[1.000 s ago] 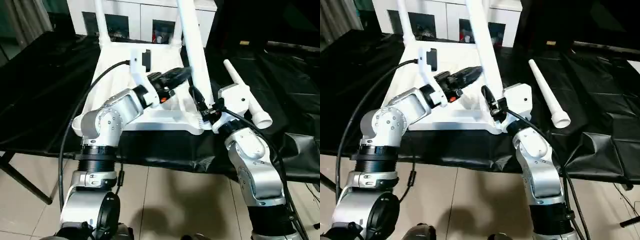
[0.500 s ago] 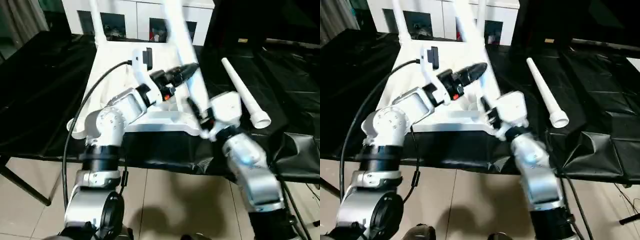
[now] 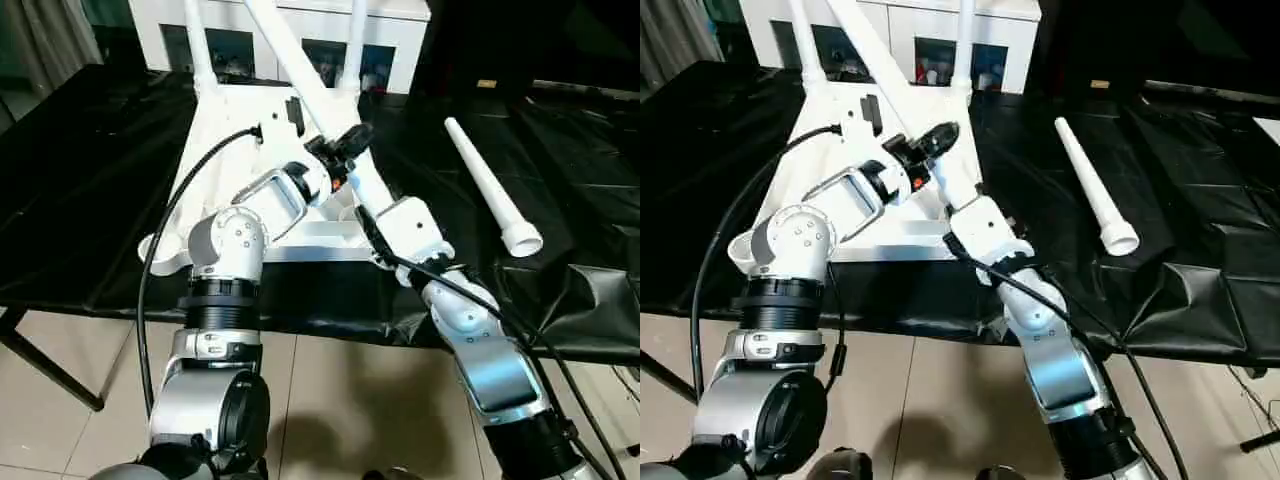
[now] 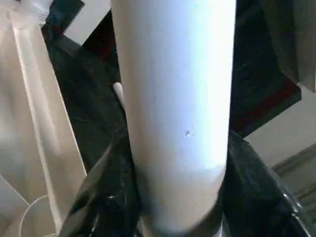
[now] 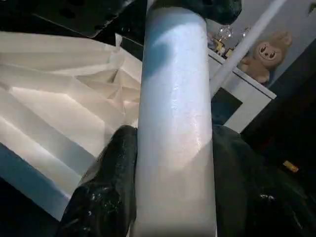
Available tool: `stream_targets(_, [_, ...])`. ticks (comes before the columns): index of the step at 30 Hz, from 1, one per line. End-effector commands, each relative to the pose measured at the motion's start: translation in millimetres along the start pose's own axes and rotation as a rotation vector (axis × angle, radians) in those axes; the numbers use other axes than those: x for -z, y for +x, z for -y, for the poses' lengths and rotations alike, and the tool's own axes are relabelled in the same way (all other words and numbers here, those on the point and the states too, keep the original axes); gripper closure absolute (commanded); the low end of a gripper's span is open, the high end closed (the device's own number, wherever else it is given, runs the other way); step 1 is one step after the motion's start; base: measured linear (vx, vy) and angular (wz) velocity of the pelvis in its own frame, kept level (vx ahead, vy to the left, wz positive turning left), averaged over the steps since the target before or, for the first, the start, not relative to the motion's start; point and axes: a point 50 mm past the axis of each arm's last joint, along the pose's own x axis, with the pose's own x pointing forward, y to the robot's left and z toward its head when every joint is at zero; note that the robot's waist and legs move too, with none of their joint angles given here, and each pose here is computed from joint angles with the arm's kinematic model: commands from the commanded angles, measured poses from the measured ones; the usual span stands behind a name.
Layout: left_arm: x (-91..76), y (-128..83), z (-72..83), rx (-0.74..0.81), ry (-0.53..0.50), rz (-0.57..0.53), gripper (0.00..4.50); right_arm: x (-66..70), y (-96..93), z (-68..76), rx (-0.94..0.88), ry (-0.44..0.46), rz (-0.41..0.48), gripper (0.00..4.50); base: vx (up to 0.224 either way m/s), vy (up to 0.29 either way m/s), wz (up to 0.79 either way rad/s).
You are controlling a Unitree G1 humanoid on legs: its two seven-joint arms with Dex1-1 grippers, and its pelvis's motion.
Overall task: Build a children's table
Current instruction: Pick table leg
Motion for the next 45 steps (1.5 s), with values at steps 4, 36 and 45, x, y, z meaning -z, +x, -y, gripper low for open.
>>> stream_targets(4, [-0.5, 5, 6.6, -0.010, -0.021, 0.014, 2.62, -4.7, 4.1, 9.9, 0.042, -0.049, 0.013, 2.69, 0.000, 0.000, 0.00])
stream_targets(36, [-25.5, -9, 32.1, 0.447, 0.378, -0.200, 2.69, -22.8, -31.0, 101.3, -0.557, 0.631, -0.006, 1.55, 0.000, 0.000, 0.00])
stream_targets(45, [-21.0, -11, 42.8, 0.545, 0.387, -0.251, 2.69, -11.5, -23.2, 88.9, -0.698, 0.632, -0.132, 1.55, 0.000, 0.000, 0.00])
